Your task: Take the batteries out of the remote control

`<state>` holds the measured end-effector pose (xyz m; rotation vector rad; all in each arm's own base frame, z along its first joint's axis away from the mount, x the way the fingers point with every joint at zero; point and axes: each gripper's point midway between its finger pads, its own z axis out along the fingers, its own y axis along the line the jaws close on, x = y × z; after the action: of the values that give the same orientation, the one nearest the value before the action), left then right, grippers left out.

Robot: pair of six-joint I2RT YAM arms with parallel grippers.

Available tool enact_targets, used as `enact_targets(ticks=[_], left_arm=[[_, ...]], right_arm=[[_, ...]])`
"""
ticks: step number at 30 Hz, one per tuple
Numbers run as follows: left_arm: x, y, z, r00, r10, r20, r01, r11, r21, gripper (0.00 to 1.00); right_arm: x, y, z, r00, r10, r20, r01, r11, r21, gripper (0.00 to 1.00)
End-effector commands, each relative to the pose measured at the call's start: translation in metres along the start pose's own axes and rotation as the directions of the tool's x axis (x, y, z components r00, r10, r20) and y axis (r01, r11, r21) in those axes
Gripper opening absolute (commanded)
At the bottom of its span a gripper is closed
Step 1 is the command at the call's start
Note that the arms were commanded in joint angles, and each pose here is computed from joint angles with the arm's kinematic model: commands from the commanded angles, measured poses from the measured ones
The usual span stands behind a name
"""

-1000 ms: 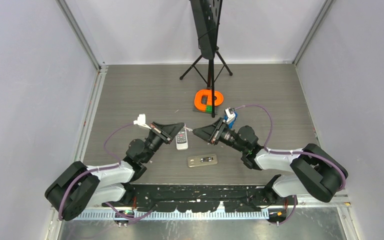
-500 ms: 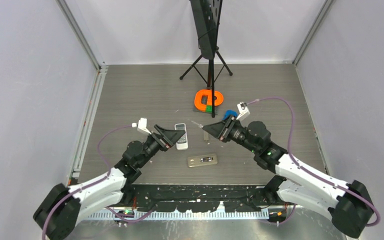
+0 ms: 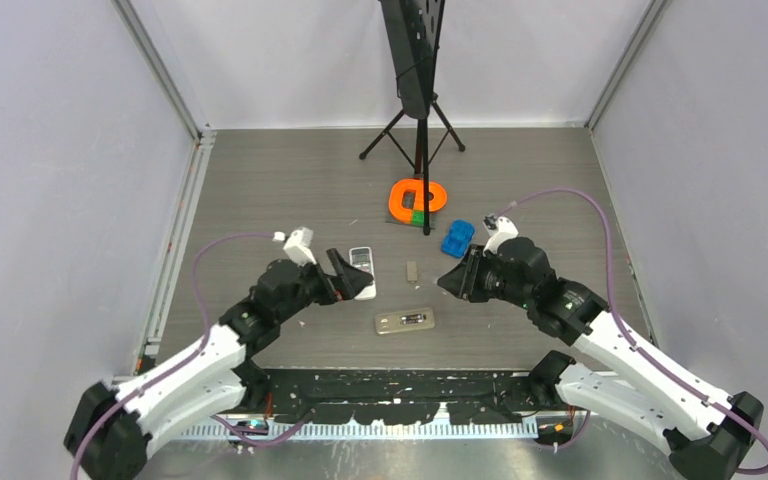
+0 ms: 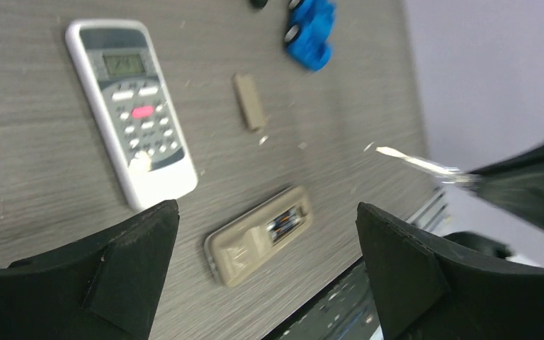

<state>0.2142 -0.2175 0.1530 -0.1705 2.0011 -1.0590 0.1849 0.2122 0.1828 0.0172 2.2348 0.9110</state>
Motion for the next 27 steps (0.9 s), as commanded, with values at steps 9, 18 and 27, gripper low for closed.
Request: enact_targets(ticks=[9, 18, 27], left_arm=[[0.061, 0.006, 0.02, 0.887, 0.263, -0.379, -0.304, 0.951, -0.051, 1.0], [0.1, 0.007, 0.024, 0.807, 0.358, -0.47, -0.435, 0.898, -0.062, 1.0], [0.103, 0.019, 0.021, 0.788, 0.357, -0.501, -0.466, 0.878, -0.108, 0.96]], right_arm=[[0.035, -0.005, -0.023, 0.938, -0.138, -0.318, 0.158, 0.987, 0.039, 0.0], [0.044, -0.006, -0.012, 0.908, -0.108, -0.404, 0.146, 0.987, 0.062, 0.0], [0.047, -0.006, 0.008, 0.906, -0.113, -0.408, 0.143, 0.989, 0.044, 0.0]])
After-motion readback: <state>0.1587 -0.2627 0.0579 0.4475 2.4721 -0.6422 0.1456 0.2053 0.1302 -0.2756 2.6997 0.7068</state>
